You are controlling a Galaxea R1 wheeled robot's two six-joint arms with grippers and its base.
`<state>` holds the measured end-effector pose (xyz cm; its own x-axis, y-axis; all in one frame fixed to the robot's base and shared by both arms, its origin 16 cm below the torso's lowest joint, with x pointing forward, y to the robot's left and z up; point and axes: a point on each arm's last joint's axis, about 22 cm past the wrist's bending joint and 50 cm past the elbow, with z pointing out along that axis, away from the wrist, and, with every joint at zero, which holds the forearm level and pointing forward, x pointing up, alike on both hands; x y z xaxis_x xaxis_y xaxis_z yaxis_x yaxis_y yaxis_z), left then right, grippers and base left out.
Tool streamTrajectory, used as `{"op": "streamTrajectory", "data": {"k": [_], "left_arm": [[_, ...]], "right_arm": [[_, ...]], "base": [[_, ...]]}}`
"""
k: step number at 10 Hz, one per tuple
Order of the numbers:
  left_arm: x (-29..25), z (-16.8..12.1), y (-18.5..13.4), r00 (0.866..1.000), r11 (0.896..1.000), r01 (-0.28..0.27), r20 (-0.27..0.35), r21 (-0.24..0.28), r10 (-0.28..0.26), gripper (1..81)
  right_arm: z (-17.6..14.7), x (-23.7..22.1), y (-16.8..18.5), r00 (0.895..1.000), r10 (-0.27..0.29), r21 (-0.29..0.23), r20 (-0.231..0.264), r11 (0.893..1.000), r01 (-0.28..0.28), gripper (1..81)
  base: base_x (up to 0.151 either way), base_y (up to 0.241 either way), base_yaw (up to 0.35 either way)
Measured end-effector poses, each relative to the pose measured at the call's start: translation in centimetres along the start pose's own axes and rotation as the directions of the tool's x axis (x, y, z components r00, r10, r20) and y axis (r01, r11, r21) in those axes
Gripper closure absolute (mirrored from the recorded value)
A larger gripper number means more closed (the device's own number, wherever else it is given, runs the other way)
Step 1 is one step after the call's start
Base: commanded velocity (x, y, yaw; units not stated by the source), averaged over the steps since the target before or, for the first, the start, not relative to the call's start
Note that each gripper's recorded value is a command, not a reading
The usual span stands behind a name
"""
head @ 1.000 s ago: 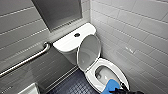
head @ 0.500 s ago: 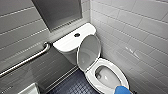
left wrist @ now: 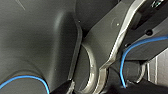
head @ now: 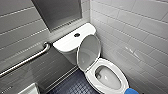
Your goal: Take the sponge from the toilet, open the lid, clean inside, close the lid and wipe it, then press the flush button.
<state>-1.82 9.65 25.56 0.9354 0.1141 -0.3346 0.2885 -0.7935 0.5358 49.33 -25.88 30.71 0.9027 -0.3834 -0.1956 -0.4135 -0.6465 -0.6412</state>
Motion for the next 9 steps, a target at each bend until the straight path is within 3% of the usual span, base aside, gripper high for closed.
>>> {"op": "streamTrajectory", "data": {"k": [1,3,4,6,9], "left_arm": [[0.0,0.0,0.0,1.000,1.000,0.000,0.000,0.000,0.000,1.0],[0.0,0.0,0.0,1.000,1.000,0.000,-0.001,0.000,0.000,1.0],[0.1,0.0,0.0,1.000,1.000,0.000,-0.003,0.000,0.000,1.0],[0.1,0.0,0.0,1.000,1.000,0.000,-0.003,-0.001,0.000,1.0],[0.2,0.0,0.0,1.000,1.000,-0.001,-0.004,-0.001,0.001,1.0]], "right_arm": [[0.3,1.1,-2.6,1.000,-0.024,0.032,0.000,0.999,0.024,81.1],[0.1,6.3,-8.7,0.993,-0.108,0.082,-0.051,0.990,0.112,81.1],[0.3,7.3,-11.1,0.989,-0.143,0.089,-0.047,0.985,0.147,81.1],[2.4,6.7,-14.2,0.981,-0.194,0.081,0.014,0.978,0.192,81.1],[7.8,5.5,-22.8,0.957,-0.283,0.161,0.066,0.949,0.270,81.1]], "base": [[0.000,0.000,0.000],[0.000,0.000,0.000],[0.000,0.000,0.000],[0.000,0.000,0.000],[0.000,0.000,0.000]]}}
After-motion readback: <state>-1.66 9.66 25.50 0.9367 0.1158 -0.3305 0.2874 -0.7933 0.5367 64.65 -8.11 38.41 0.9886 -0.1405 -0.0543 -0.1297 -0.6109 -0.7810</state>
